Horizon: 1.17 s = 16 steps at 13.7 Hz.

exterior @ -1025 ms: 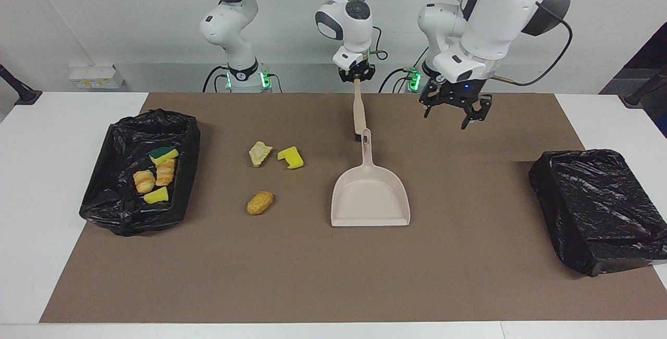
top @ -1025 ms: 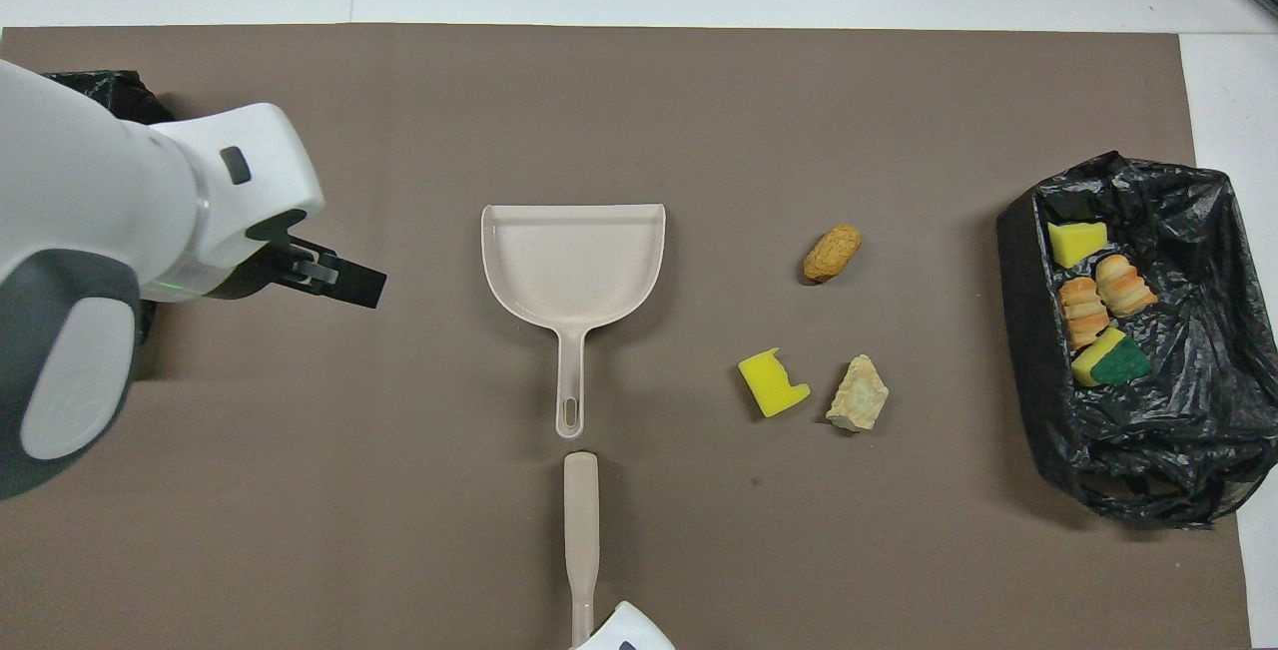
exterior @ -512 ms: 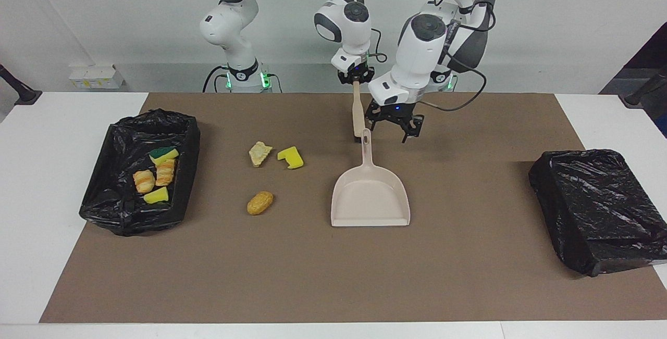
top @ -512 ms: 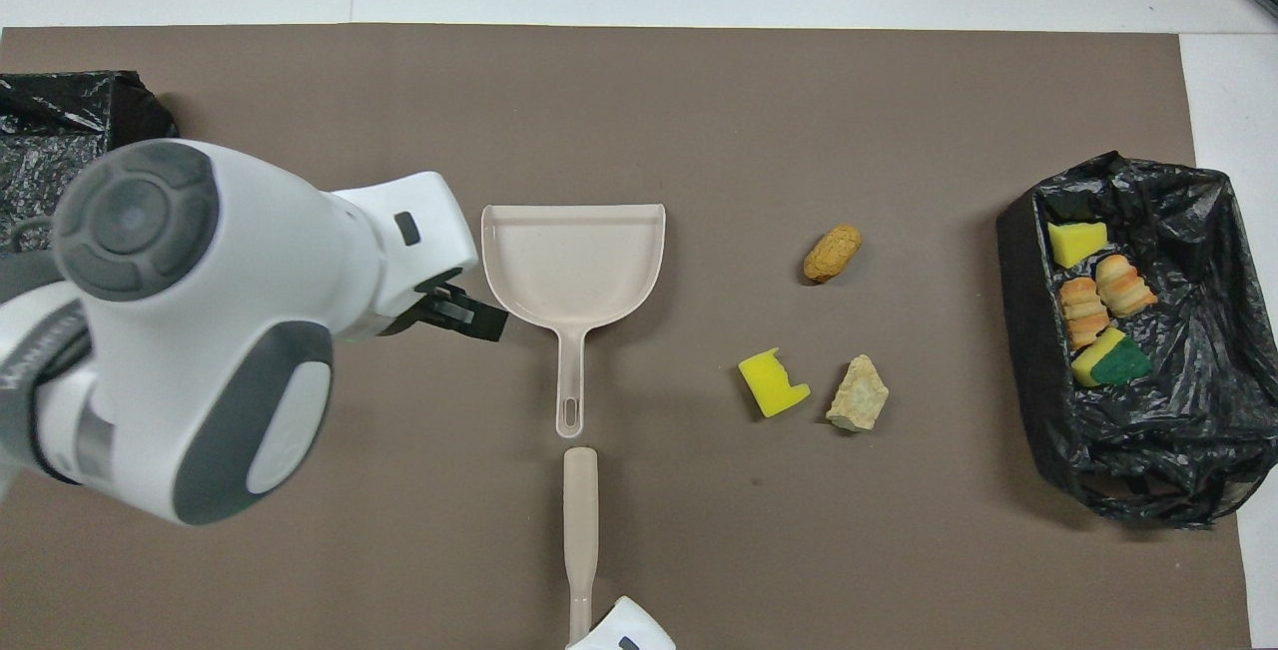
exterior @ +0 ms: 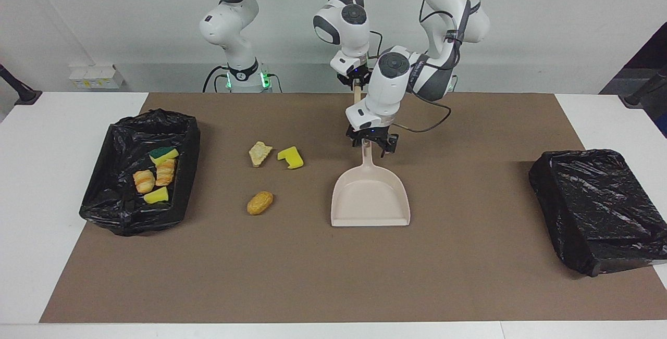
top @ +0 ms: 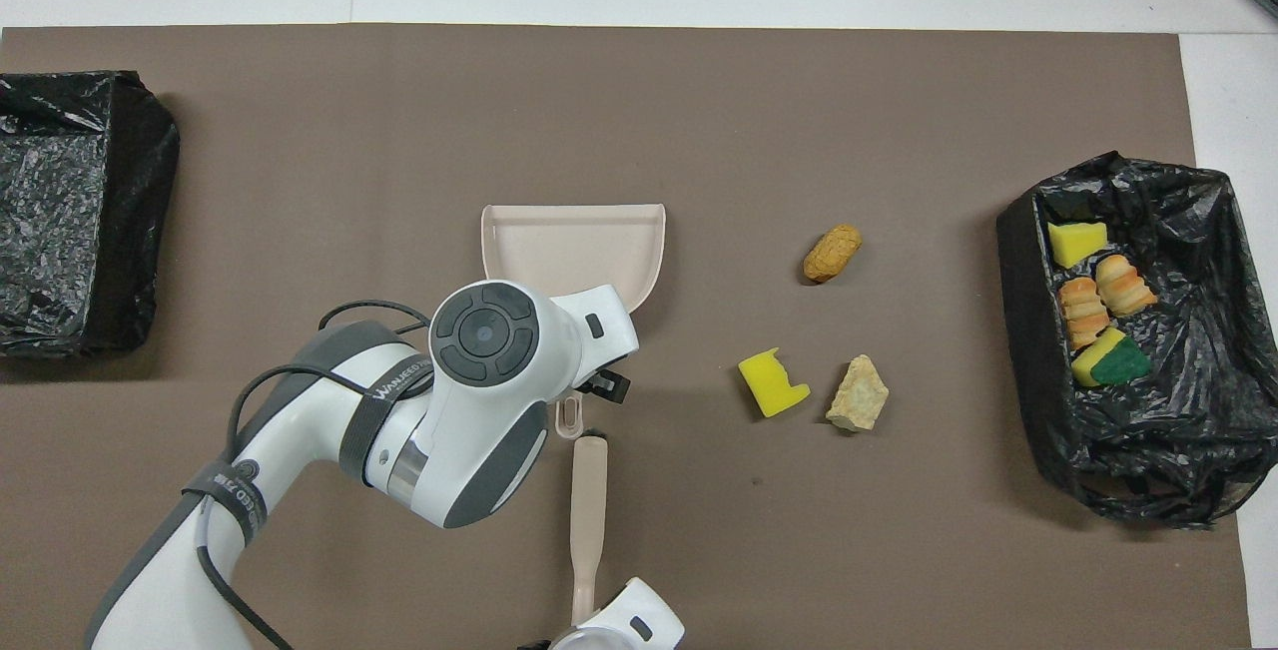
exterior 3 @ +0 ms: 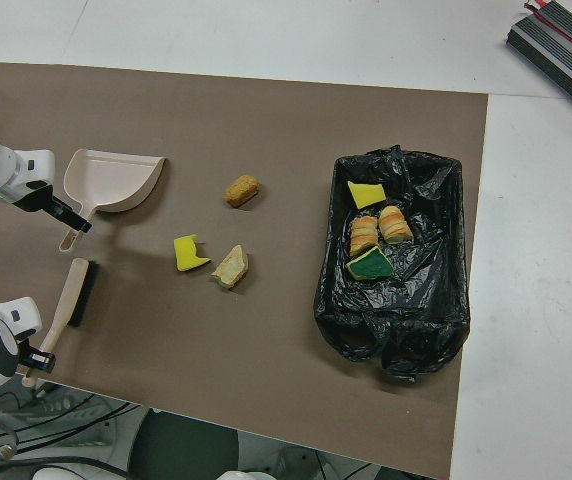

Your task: Sweep and dump trash in bin

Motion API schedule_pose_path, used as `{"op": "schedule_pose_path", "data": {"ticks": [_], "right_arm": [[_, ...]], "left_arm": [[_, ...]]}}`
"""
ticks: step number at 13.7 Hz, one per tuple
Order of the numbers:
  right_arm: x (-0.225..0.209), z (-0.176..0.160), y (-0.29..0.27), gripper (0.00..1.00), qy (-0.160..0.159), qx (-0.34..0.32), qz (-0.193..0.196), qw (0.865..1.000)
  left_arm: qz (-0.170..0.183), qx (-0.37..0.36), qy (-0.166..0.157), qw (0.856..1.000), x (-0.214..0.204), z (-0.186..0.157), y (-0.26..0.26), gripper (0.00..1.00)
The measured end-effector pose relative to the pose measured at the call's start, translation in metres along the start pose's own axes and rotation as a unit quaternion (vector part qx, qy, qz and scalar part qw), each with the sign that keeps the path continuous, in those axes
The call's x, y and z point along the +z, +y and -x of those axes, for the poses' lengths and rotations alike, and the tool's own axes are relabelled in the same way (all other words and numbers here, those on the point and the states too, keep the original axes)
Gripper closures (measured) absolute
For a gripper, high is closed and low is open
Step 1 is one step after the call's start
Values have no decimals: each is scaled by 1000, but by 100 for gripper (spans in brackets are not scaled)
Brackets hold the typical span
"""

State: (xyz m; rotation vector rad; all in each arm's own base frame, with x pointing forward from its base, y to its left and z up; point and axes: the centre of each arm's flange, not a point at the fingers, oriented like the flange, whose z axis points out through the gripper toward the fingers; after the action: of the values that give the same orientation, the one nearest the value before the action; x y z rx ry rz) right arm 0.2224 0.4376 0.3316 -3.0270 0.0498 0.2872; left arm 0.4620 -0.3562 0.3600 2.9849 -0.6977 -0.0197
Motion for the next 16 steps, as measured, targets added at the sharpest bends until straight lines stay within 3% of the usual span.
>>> {"op": "schedule_pose_path", "data": {"ticks": [1,6,8,9,11,12,16], "right_arm": [[0,0,0,47,0,0,0,1000],[-1,-2,0,44,1,1,-2,1000],[-1,-4,0,50,2,3,-3,1000],[-2,-4,0,60,2,3,-3,1000],[-3,-5,-1,63,3,3,-6,1000],[-5,-5,-2,64,4,3,-7,1000],[-7,-7,-4,73,5,5,-10,1000]], "left_arm": [[-1,-1,-3,1000,3,2,-1,0],[-2,-17,-10,1000,11,8,3,3],[-3,-20,-12,1000,13,9,5,30],[-3,-20,-13,1000,13,10,6,41],[-3,-22,-14,1000,14,10,5,63],[-3,-22,-13,1000,13,10,5,68],[-19,-16,-6,1000,10,7,-3,68]]}}
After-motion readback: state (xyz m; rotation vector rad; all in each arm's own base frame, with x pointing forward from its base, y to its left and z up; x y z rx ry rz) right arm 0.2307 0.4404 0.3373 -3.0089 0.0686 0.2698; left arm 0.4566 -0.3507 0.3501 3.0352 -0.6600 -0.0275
